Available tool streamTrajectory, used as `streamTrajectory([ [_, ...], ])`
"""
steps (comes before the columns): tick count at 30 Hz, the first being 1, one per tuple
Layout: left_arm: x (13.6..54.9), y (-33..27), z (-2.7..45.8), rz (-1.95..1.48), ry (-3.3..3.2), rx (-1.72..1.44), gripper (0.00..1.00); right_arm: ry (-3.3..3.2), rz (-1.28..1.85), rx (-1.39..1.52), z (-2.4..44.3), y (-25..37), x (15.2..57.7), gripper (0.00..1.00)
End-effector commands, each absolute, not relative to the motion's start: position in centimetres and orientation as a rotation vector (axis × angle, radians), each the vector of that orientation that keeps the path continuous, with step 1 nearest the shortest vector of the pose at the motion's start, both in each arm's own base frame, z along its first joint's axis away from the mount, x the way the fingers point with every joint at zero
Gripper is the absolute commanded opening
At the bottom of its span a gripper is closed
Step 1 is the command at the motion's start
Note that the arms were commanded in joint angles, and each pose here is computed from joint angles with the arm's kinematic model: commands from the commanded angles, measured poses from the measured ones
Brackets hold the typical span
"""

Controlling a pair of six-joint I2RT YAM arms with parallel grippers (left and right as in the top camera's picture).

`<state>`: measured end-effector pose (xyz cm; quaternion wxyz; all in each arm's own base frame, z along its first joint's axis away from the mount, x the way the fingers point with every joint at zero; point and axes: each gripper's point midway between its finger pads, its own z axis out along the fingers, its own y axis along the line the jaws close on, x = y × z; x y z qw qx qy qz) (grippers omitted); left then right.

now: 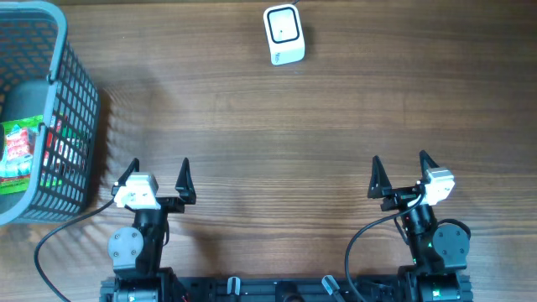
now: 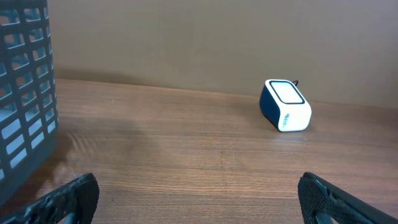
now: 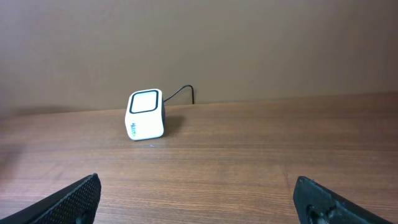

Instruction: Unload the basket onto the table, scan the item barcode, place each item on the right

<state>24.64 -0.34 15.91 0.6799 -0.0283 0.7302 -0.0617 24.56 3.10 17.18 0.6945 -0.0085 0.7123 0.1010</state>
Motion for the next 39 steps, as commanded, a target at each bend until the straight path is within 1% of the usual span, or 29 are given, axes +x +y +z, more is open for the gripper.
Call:
streamTrajectory([
  [1, 24.7, -0.2, 15.5, -0.119, 1.654, -0.055, 1.00, 1.592, 0.231, -0.009, 17.1, 3.0, 24.6, 1.00],
  [33, 24.7, 0.5, 15.3, -0.087, 1.660, -0.087, 1.00, 1.592, 0.231, -0.009, 17.1, 3.0, 24.6, 1.00],
  [36, 24.7, 0.3, 15.3, -0.159, 1.657, -0.152, 1.00, 1.592, 0.231, -0.009, 17.1, 3.0, 24.6, 1.00],
  [39, 24.3, -2.0, 15.9, -0.319, 1.673, -0.103, 1.00, 1.592, 0.231, -0.009, 17.1, 3.0, 24.6, 1.00],
])
